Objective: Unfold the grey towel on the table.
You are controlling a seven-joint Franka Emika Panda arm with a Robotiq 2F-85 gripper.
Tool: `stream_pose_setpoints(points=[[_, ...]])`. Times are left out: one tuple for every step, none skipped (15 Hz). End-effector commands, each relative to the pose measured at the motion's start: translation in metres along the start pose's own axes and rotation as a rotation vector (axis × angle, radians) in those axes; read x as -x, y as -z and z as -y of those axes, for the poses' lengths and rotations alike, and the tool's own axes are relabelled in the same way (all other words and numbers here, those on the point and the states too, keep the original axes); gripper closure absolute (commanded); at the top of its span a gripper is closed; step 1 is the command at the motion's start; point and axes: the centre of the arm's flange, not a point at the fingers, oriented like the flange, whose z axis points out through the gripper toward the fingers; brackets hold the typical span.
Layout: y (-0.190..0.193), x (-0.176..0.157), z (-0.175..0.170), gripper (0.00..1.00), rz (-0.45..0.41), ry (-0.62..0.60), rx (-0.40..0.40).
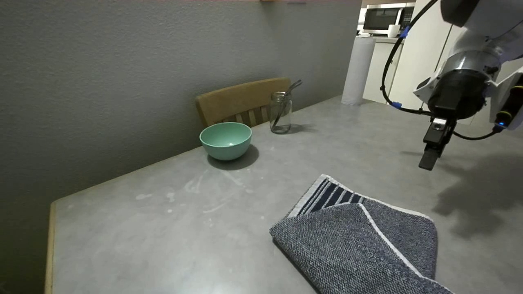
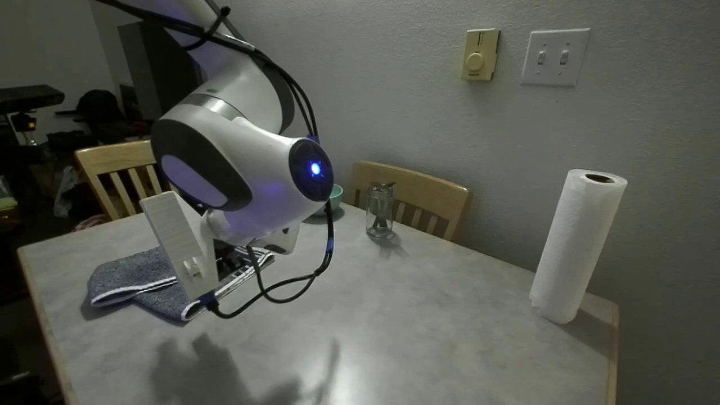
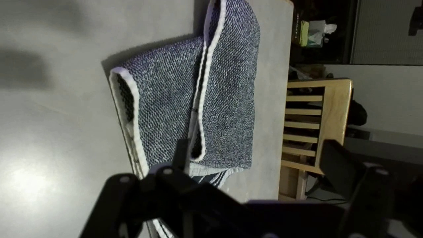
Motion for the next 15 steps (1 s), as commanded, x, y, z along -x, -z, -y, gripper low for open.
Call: stream_pose_setpoints(points=[[-0.007, -0.012, 0.0, 0.0, 0.01, -0.025, 0.004], [-0.011, -0.018, 0.001, 0.0, 0.02, -0.029, 0.005], [-0.015, -0.023, 0.002, 0.0, 0.027, -0.034, 0.008], [-0.021, -0.029, 0.004, 0.0, 0.041, -0.035, 0.012], [-0.026, -0.035, 0.006, 0.0, 0.051, -0.037, 0.013], [-0.031, -0.04, 0.008, 0.0, 0.063, -0.034, 0.012], [-0.038, -0.047, 0.009, 0.0, 0.078, -0.03, 0.01], [-0.045, -0.054, 0.011, 0.0, 0.091, -0.022, 0.008], [-0.054, -0.062, 0.013, 0.0, 0.108, -0.016, 0.005], [-0.062, -0.07, 0.014, 0.0, 0.121, -0.007, 0.004], [-0.071, -0.079, 0.016, 0.0, 0.137, 0.0, 0.002], [-0.078, -0.087, 0.017, 0.0, 0.152, 0.005, 0.0], [-0.088, -0.095, 0.016, 0.0, 0.168, 0.004, 0.009], [-0.096, -0.102, 0.017, 0.0, 0.182, -0.001, 0.016], [-0.104, -0.107, 0.017, 0.0, 0.195, -0.011, 0.025]])
